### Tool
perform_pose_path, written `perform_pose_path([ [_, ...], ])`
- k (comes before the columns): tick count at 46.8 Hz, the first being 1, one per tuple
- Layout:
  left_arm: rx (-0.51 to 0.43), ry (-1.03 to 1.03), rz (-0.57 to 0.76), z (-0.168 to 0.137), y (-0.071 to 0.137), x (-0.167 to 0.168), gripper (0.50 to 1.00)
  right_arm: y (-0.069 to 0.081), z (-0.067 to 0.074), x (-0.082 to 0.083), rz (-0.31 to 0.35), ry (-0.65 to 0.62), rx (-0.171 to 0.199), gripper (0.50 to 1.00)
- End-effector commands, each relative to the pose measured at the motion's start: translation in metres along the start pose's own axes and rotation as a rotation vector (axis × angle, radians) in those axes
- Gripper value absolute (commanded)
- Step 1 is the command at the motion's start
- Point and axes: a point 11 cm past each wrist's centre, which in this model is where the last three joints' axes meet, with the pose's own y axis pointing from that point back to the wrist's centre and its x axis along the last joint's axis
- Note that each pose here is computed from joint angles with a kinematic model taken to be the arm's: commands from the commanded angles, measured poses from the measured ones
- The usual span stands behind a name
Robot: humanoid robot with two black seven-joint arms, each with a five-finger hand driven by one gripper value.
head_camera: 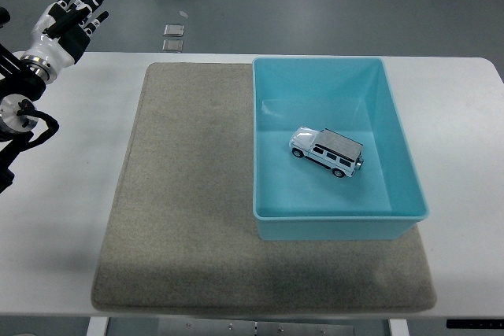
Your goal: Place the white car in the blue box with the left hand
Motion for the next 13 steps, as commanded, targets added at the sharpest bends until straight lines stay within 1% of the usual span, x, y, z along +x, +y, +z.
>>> perform_pose_path([
  [1,0.004,0.003,-0.018,-0.0022,0.0013,-0.0009,0.999,0.0000,0.0000,0.0000,0.000,0.000,0.000,0.936],
  [5,0.006,0.006,-0.021,-0.0038,0.0025,-0.0012,1.000,0.0000,-0.0001,-0.0005,-0.001,-0.003,0.001,0.936],
  [9,0.000,0.006,-0.021,-0.0032,0.0025,-0.0012,1.000,-0.0003,-0.0002,-0.0061,-0.026,-0.005,0.001,0.936],
  [13,-0.004,0.006,-0.021,-0.0028,0.0025,-0.0012,0.999,-0.0002,0.0008,-0.0062,-0.026,-0.002,-0.001,0.936],
])
